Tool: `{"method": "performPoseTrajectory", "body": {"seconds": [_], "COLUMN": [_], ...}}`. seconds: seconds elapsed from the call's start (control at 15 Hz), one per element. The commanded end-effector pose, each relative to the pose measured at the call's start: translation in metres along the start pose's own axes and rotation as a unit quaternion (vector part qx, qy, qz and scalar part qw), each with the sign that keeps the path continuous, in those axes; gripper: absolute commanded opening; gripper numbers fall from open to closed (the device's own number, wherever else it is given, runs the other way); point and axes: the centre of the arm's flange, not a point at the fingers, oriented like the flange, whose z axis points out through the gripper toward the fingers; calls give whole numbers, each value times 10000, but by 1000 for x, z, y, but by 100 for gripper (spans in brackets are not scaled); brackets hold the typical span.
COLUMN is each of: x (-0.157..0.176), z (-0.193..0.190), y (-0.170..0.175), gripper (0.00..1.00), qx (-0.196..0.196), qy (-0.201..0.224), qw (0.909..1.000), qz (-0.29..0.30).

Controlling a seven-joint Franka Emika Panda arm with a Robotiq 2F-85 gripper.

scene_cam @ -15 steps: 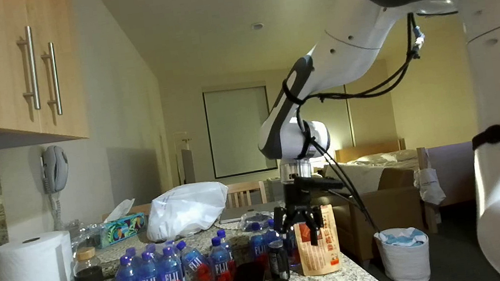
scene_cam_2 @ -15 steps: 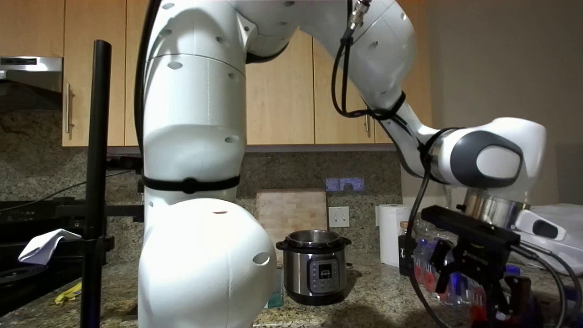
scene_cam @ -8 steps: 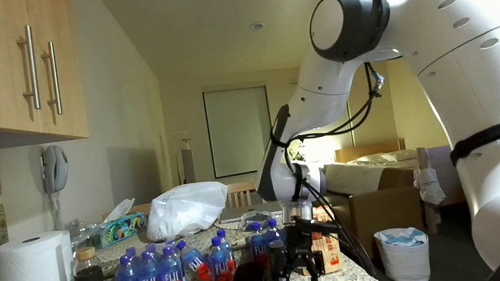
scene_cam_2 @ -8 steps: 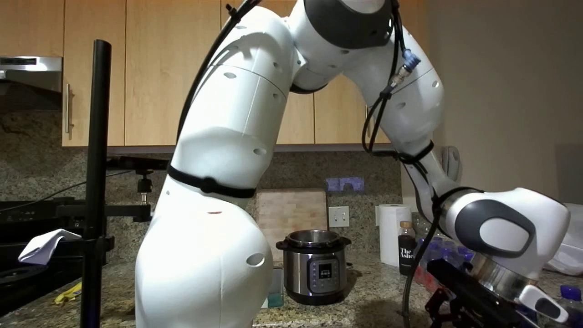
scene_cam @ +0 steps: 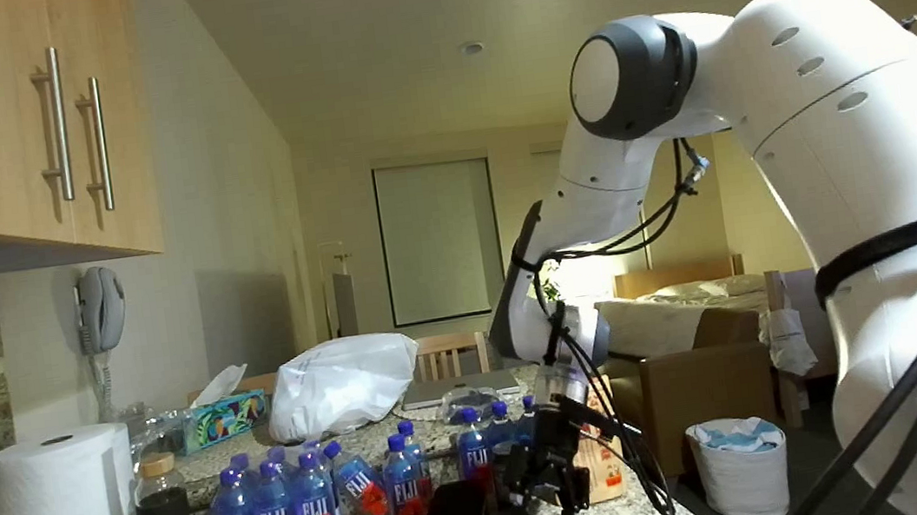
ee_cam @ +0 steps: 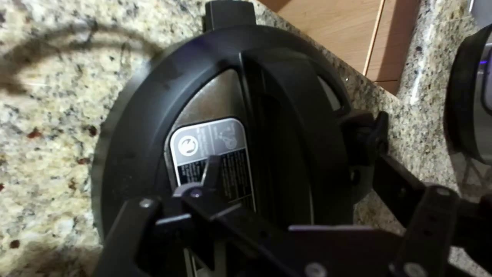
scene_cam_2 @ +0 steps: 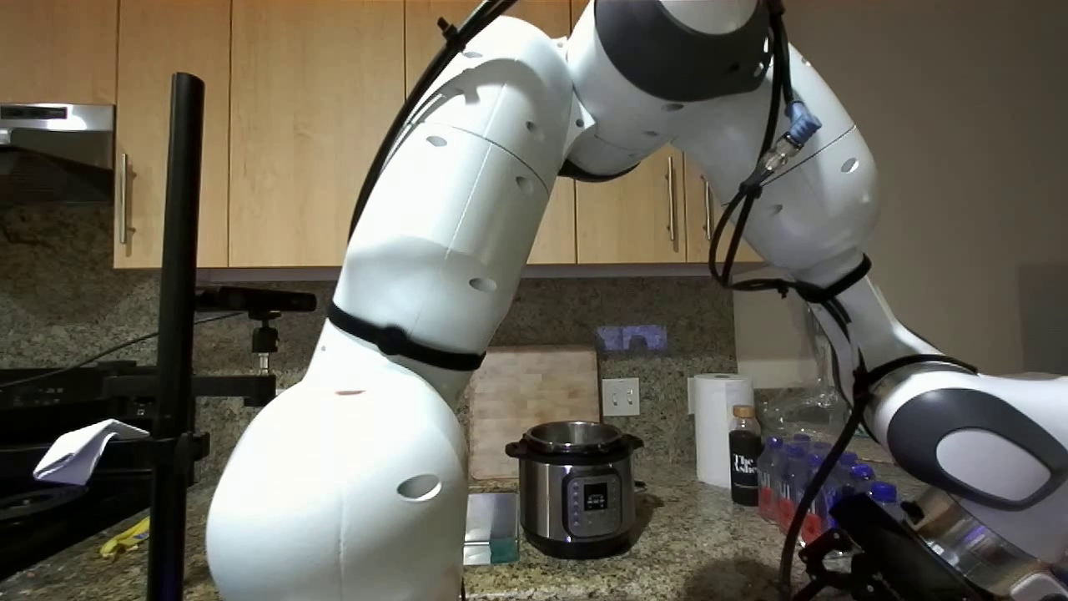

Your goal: Pick up the lid from the countertop and put it on the pressure cooker.

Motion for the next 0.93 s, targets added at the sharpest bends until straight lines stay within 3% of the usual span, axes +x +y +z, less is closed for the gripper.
{"method": "performPoseTrajectory", "body": {"seconds": [0.0,0.87], "x": [1,17], "z": [-5,10], "y": [-4,-20], "gripper": [100,100], "qx": [317,1049], "qy": [-40,-293], "qw": [9987,9880], "qz": [-397,-1090]}}
